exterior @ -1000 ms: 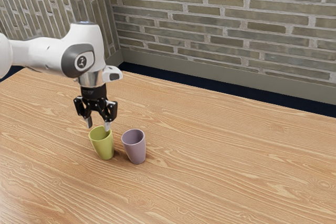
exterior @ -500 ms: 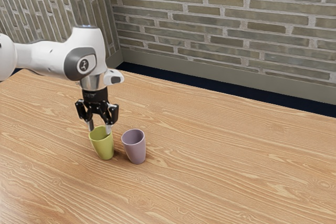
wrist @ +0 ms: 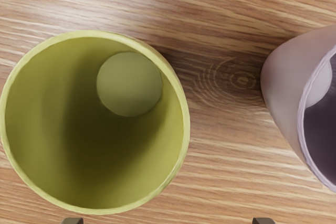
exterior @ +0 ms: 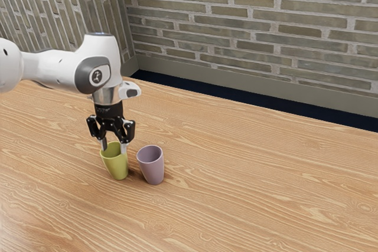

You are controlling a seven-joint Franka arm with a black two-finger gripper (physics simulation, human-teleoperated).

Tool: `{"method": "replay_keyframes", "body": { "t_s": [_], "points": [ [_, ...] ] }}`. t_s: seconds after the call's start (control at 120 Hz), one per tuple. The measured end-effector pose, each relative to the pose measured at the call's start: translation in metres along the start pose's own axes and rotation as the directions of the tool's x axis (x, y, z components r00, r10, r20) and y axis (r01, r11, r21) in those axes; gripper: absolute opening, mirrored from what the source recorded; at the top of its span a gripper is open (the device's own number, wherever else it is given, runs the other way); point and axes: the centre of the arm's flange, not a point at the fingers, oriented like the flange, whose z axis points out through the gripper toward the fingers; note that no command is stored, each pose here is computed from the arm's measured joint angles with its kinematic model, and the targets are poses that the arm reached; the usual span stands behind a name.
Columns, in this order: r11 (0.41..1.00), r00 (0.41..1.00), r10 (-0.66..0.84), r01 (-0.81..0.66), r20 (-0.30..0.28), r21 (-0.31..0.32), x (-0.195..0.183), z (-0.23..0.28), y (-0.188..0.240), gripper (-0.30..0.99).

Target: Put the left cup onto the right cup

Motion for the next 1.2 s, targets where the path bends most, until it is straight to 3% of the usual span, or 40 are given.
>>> {"method": "replay_keyframes", "body": {
  "t_s": [1.2],
  "points": [
    [1.000, 0.999, -0.009, 0.008, 0.035, 0.013, 0.037, 0.028, -0.004, 0.34]
  ]
}}
